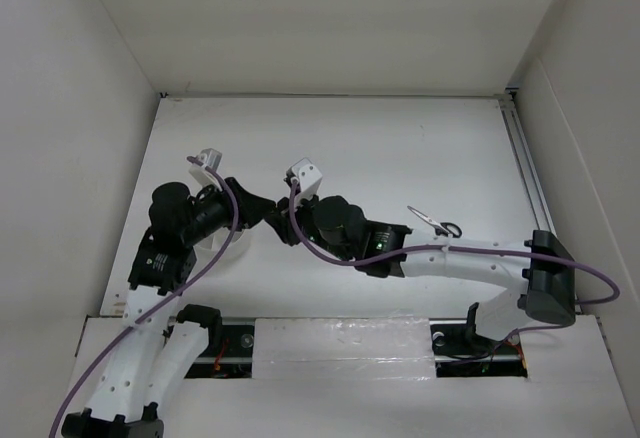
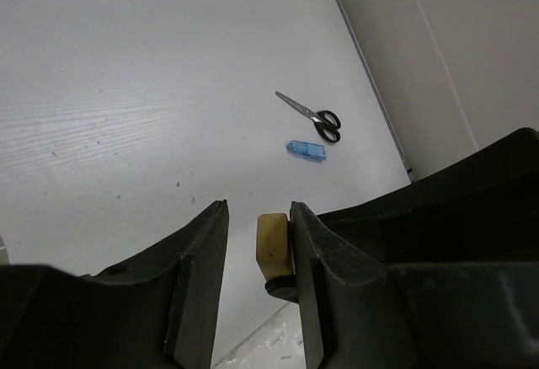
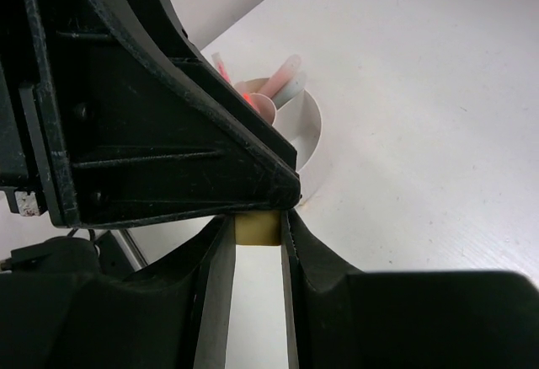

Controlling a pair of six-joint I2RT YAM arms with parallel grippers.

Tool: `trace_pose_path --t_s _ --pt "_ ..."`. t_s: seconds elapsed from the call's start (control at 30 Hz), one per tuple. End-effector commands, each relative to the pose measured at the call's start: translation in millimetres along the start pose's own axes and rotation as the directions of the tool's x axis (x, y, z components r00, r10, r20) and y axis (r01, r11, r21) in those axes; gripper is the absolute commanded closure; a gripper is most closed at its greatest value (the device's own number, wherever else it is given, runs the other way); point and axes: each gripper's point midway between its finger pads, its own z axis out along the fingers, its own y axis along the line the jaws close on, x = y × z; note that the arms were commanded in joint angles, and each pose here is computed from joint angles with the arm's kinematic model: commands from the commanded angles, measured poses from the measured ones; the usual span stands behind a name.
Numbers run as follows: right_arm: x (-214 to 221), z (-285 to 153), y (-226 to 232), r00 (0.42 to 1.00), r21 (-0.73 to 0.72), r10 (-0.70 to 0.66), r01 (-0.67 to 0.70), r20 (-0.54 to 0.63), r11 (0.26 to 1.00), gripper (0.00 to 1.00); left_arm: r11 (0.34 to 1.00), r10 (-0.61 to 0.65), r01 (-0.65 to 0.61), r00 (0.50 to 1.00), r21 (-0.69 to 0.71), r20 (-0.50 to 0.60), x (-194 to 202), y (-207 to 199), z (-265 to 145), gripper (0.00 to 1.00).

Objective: Sort the stationery into containers
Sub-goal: Place the stationery in the storage box.

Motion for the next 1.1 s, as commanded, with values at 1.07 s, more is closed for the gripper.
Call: trace_pose_path --t_s 1.07 --pt "-46 15 -6 0.971 0.104 0.072 -0.098 0.229 0.990 1.00 0.994 0.039 -0.038 0.999 0.101 -0.009 -6 -28 -10 0.92"
